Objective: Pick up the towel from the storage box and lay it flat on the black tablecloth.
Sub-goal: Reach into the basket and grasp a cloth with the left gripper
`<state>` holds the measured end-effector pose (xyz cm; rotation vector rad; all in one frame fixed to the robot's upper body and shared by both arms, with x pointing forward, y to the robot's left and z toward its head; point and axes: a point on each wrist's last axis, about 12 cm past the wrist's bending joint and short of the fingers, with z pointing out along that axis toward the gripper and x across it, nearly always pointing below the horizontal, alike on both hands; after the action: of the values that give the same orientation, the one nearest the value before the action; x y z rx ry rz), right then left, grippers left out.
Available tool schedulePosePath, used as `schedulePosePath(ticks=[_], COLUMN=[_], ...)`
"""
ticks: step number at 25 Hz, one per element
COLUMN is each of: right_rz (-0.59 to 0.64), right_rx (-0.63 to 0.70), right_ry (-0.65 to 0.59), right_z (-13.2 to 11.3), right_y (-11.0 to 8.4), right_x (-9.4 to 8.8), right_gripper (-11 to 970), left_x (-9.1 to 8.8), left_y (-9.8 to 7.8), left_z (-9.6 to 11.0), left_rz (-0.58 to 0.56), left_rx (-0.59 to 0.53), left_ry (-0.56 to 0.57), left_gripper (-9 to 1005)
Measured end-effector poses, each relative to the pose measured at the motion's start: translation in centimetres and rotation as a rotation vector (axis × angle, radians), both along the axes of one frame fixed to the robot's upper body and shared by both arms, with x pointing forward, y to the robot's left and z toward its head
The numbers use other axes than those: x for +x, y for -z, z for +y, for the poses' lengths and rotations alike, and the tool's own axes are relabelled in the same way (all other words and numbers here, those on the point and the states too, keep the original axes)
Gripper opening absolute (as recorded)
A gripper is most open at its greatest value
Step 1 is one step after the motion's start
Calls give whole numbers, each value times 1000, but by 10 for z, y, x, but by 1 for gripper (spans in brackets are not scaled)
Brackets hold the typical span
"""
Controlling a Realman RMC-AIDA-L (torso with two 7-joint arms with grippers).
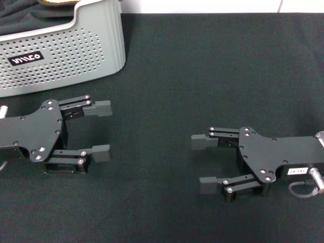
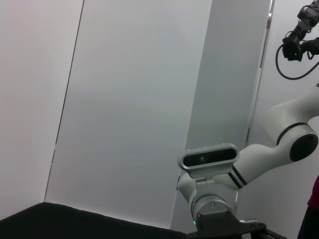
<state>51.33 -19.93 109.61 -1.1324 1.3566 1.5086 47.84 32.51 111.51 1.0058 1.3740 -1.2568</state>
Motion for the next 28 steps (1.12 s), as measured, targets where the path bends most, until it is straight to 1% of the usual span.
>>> schedulePosePath(ticks=[13,16,17,19,20,21,22,23,24,25,26,28], right_rz=[-17,-27,-30,-37,-39,-42,-44,-44,-43,-41,-43,-45], right_rx=[2,4,2,-8,-16,-23,-29,-29,-32,-33,-23,-13], right_ry=[-1,15,26,52,64,82,101,101,121,179,231,276], right_z=[1,0,0,-2,-3,-5,-7,-7,-9,-18,-27,-35], right_y=[-1,0,0,2,3,5,6,6,7,11,13,16], right_x=[1,2,3,5,5,6,8,8,8,8,6,4], right_gripper=[857,857,858,858,858,858,858,858,858,858,858,858], left_x=[0,4,7,18,29,29,36,43,49,61,61,74], left_y=[1,-3,-7,-21,-41,-41,-54,-71,-85,-111,-111,-133], left_z=[-1,0,1,4,6,6,4,1,-3,-16,-16,-34], left_rz=[3,-2,-5,-20,-60,-60,-93,-133,-171,-232,-232,-287], left_rx=[-4,-22,-35,-65,-83,-83,-78,-58,-33,65,65,206], left_ry=[-6,-30,-48,-95,-143,-143,-162,-196,-222,-300,-300,-389], left_gripper=[858,857,857,857,857,857,857,857,857,857,857,857])
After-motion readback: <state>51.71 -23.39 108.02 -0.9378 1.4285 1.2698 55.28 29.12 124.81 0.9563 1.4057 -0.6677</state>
